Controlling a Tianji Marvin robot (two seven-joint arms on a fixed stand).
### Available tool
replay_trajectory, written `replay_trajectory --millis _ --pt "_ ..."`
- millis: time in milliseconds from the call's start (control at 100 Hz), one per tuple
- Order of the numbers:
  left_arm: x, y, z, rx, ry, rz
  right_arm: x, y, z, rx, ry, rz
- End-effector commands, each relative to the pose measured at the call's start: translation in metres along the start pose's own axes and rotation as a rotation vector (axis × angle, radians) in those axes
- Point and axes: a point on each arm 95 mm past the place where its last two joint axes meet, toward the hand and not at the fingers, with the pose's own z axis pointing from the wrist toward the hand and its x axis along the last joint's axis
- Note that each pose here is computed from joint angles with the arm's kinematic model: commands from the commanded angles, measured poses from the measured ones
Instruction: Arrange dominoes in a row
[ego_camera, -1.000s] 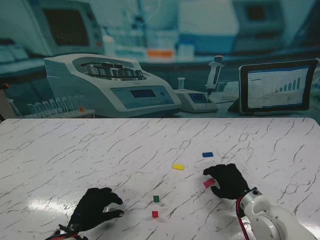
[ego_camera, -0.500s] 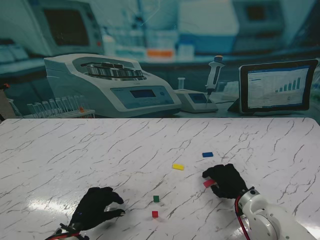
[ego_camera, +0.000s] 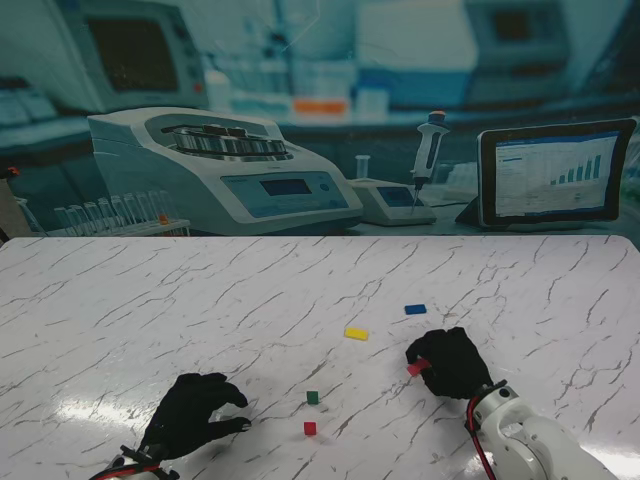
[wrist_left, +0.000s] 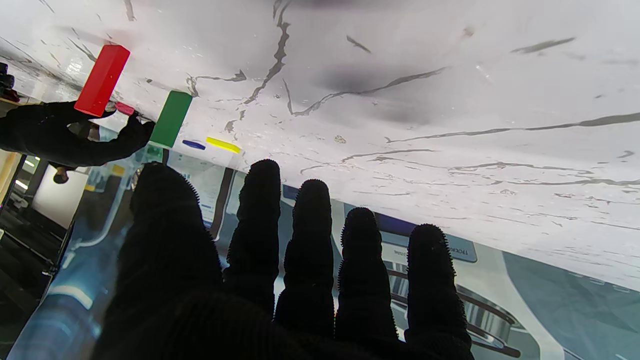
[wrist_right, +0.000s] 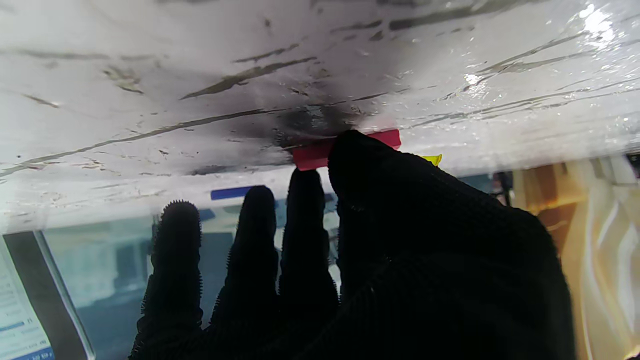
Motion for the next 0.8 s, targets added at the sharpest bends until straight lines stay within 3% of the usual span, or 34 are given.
replay_trajectory --millis 0,790 --pt "0.0049 0.0019 -0.0021 -0.011 0.016 -0.017 0.0057 -0.0132 -0.0049 0.025 0.001 0.013" --pt "0.0065 0.0002 -0.0031 -0.018 0.006 -0.018 0.0065 -0.0173 -0.0073 -0.006 -0.010 0.037"
